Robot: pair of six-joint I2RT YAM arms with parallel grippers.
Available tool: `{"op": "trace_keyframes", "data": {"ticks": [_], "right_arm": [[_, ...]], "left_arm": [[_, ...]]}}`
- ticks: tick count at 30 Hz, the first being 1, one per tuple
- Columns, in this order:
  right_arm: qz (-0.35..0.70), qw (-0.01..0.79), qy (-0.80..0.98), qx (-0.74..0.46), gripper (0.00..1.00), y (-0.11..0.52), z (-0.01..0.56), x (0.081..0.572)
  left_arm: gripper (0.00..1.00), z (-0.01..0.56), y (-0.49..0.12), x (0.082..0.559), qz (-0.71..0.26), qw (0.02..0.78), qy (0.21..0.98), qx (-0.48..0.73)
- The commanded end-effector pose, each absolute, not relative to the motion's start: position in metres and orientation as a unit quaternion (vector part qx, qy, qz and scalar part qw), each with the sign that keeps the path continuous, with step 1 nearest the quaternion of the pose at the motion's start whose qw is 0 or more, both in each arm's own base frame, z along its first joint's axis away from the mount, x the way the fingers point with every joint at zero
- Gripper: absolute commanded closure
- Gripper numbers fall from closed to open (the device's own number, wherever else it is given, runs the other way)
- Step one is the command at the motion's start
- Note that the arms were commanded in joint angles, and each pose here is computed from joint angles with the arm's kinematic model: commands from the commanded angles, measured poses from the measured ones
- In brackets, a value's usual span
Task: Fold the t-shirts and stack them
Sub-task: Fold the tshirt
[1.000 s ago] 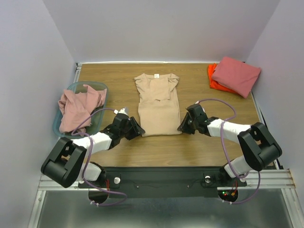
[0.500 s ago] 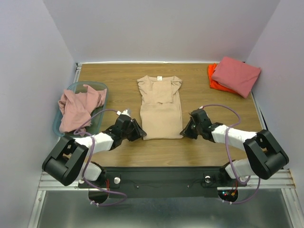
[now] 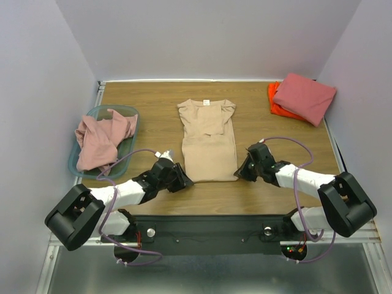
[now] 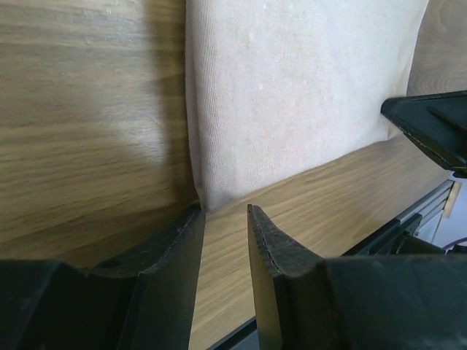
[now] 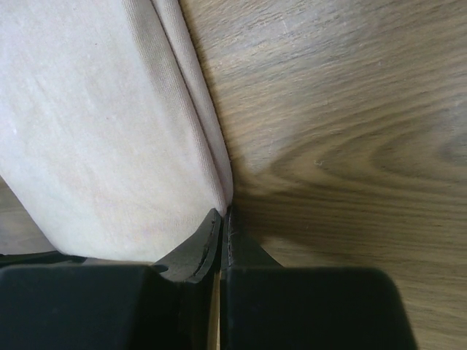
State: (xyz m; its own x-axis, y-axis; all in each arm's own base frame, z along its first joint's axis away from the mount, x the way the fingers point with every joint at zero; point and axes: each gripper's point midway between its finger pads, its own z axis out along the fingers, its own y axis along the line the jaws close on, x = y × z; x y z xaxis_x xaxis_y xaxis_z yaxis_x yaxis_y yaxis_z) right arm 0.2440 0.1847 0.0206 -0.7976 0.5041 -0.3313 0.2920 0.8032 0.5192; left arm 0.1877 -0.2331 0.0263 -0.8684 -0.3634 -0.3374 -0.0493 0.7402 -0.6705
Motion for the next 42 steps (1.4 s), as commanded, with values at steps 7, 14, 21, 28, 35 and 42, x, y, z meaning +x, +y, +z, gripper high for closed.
{"op": "trace_keyframes", "data": {"ticks": [7, 14, 21, 28, 35, 42], "right_arm": [[0.212, 0.229, 0.925, 0.218, 1.00, 0.175, 0.015, 0.235], [0.214, 0.233, 0.924, 0.216, 1.00, 0.175, 0.017, 0.236], [0.249, 0.230, 0.923, 0.183, 1.00, 0.176, 0.040, 0.216], [0.308, 0.298, 0.886, 0.178, 0.99, 0.165, 0.106, 0.197], [0.330, 0.354, 0.858, 0.172, 1.00, 0.170, 0.167, 0.219], [0.256, 0.450, 0.825, 0.227, 1.00, 0.149, 0.221, 0.278]], "left_arm": [[0.57, 0.003, -0.207, 0.187, -0.254, 0.231, 0.928, -0.146], [0.88, 0.004, -0.217, 0.190, -0.254, 0.215, 0.935, -0.121], [1.00, 0.030, -0.227, 0.159, -0.315, 0.213, 0.920, -0.099], [1.00, 0.100, -0.247, 0.131, -0.427, 0.237, 0.872, -0.046], [1.00, 0.163, -0.262, 0.158, -0.438, 0.312, 0.843, -0.006], [1.00, 0.199, -0.268, 0.223, -0.399, 0.377, 0.836, 0.001]]}}
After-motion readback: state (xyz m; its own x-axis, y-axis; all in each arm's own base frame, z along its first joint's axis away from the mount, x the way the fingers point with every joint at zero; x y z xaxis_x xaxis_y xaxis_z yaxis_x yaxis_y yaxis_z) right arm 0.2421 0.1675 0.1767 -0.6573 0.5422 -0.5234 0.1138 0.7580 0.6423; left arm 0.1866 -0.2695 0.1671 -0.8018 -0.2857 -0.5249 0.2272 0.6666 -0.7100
